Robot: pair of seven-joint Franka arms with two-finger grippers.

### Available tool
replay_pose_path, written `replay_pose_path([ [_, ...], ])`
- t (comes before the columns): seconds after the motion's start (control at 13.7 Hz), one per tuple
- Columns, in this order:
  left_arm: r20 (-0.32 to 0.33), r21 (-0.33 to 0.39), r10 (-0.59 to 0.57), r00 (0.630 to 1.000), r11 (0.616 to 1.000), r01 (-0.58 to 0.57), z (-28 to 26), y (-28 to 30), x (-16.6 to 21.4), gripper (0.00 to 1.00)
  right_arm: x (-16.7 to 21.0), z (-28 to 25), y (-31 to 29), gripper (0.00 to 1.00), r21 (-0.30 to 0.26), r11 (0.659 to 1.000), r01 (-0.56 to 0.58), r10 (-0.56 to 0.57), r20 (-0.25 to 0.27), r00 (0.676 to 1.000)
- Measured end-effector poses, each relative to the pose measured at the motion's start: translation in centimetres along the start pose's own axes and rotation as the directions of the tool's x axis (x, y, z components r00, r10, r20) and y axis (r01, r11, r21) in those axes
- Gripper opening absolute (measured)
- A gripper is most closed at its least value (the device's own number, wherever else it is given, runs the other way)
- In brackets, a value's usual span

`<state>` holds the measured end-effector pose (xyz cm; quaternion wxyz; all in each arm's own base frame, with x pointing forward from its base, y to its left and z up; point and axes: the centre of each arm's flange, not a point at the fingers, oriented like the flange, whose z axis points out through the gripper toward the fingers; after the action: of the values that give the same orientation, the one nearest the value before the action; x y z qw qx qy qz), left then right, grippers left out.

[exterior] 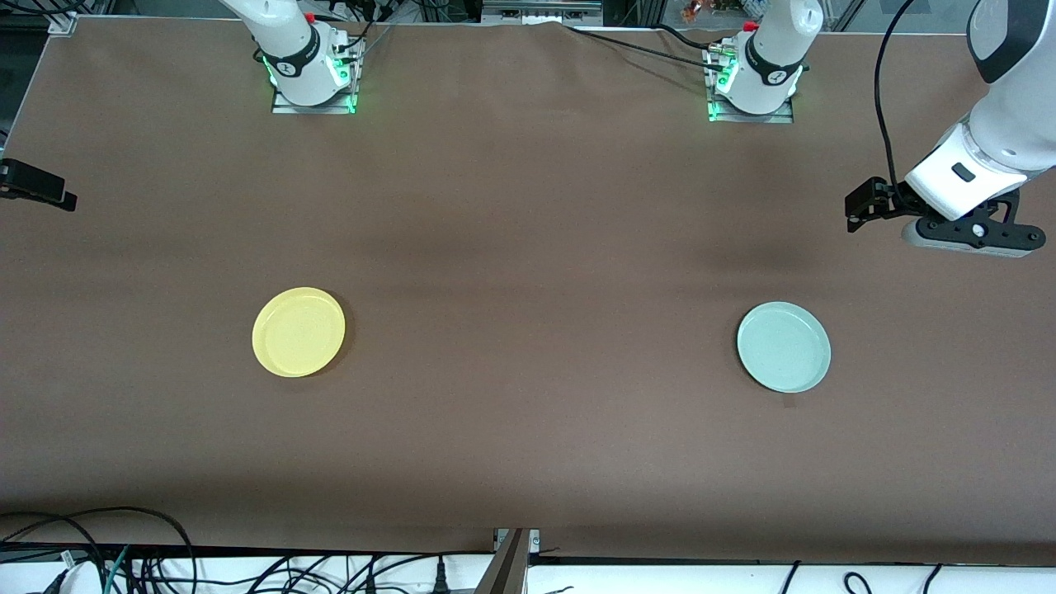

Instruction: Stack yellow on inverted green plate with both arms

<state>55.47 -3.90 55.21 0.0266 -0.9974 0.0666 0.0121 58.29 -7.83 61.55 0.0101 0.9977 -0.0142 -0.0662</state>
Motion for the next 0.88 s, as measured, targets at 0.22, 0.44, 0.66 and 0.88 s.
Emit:
replay_pose_path([
  [0.22,0.000,0.000,0.000,1.000,1.000,0.000,0.00,0.00,0.00,1.00,-0.01,0.00,0.07,1.00,0.000,1.000,-0.002,0.002,0.000,1.000],
  [0.44,0.000,0.000,0.000,1.000,1.000,0.000,0.00,0.00,0.00,1.00,-0.03,0.01,0.22,1.00,0.000,1.000,-0.004,0.004,0.000,1.000],
  [0.66,0.002,0.000,-0.001,1.000,1.000,0.001,0.04,-0.03,-0.01,1.00,-0.03,0.01,0.23,1.00,0.000,1.000,-0.005,0.005,0.000,1.000],
  [0.88,0.012,0.000,0.000,1.000,1.000,0.000,0.30,-0.01,0.19,1.00,-0.03,0.01,0.23,1.00,0.000,1.000,-0.005,0.005,0.001,1.000],
])
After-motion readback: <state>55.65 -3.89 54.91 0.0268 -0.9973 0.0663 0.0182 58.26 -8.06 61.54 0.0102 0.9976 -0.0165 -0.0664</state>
